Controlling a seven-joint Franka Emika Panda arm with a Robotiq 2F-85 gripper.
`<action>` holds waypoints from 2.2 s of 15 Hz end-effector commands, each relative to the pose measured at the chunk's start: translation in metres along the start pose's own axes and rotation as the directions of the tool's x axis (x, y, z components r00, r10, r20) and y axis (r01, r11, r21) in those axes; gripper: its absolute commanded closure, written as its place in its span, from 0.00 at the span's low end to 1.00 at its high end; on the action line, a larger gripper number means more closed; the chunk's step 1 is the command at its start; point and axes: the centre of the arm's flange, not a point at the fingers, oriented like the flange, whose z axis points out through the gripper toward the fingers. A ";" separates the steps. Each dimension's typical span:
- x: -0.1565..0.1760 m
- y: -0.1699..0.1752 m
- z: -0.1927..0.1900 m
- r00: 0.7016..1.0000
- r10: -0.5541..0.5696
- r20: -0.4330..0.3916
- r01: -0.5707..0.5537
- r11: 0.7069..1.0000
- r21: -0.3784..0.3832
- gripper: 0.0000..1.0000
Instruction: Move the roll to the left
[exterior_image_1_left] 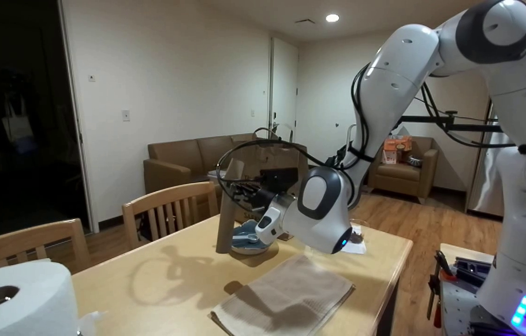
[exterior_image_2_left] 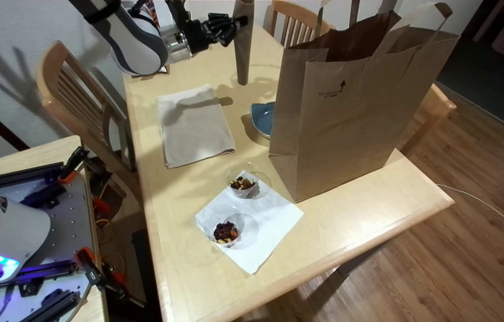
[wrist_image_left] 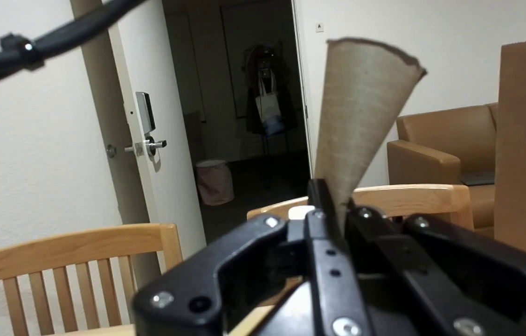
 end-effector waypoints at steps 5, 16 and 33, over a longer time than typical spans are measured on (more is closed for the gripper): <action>0.053 0.005 -0.026 0.986 -0.129 -0.104 0.123 0.991 -0.057 0.98; 0.059 0.004 -0.031 0.978 -0.183 -0.097 0.178 0.982 -0.061 0.47; -0.004 0.044 -0.001 0.998 -0.050 0.031 0.053 0.993 -0.106 0.00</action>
